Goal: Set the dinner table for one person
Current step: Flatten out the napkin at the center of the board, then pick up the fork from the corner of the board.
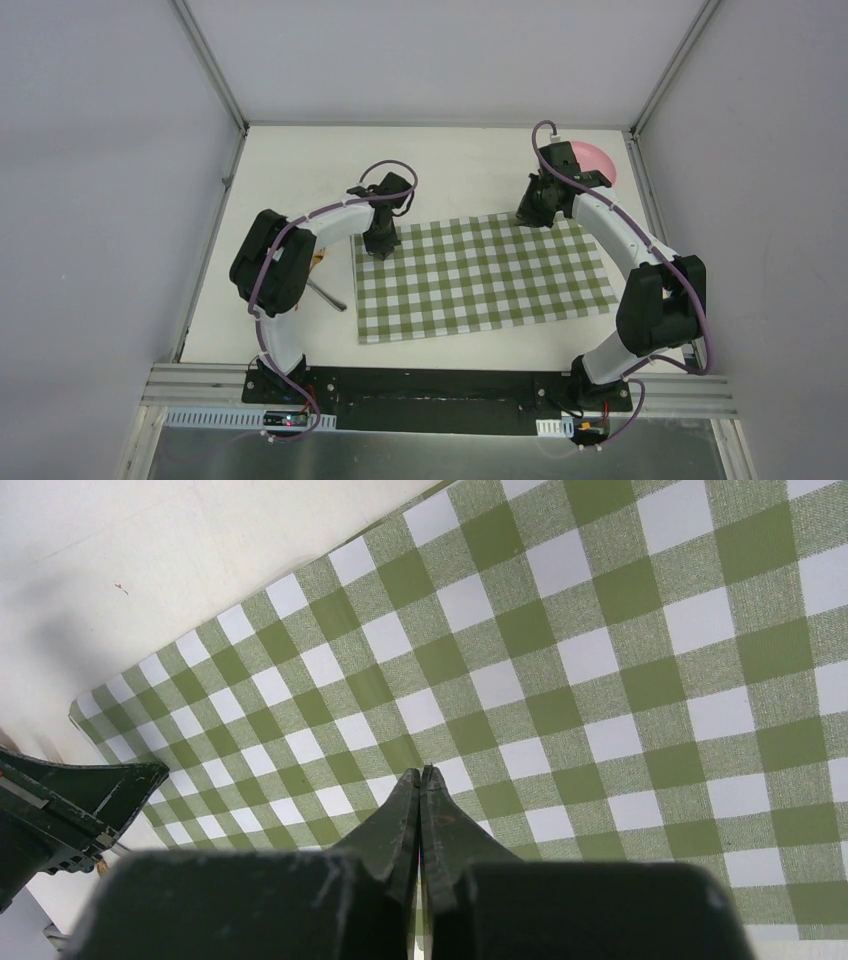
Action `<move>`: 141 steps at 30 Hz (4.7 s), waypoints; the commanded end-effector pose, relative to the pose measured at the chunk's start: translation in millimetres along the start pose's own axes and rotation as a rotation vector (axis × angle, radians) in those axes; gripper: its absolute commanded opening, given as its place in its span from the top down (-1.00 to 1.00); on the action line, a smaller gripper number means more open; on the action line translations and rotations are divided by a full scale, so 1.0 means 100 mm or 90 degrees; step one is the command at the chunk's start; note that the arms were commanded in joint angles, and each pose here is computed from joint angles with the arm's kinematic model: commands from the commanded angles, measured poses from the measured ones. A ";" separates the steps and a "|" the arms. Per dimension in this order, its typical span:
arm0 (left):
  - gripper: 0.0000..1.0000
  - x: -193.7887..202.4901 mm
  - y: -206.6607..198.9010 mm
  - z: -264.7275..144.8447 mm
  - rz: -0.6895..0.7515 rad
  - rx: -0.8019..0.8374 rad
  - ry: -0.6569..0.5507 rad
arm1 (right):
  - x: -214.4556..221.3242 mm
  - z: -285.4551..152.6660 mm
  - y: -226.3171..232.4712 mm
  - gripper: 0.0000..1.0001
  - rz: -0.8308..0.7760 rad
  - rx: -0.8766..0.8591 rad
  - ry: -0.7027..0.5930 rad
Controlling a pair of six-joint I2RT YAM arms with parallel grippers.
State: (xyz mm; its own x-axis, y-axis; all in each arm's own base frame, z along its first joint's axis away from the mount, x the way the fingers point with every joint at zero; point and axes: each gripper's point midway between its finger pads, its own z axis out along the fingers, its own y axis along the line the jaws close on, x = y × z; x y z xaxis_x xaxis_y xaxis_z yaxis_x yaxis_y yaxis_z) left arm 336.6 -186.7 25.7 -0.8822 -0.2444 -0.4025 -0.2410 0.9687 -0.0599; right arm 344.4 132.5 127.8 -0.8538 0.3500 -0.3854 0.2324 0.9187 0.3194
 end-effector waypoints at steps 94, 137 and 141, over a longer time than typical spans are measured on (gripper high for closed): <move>0.62 -0.76 1.15 -0.03 0.086 -0.255 -0.111 | 0.35 -0.21 0.45 0.71 -0.078 -0.147 0.008; 0.61 -0.81 1.51 0.01 0.131 -0.414 -0.106 | 0.42 -0.18 0.50 0.72 -0.080 -0.171 0.024; 0.62 -0.80 1.52 0.06 0.137 -0.427 -0.099 | 0.42 -0.19 0.51 0.72 -0.080 -0.173 0.024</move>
State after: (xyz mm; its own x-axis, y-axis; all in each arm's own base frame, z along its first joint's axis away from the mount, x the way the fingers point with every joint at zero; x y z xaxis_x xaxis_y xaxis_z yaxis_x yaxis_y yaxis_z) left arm 365.7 -26.6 36.8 -0.8881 0.0014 -0.4597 -0.2892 0.7755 0.5612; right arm 304.6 182.9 127.9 -0.9049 0.2359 -0.3543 0.0494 0.8850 0.4630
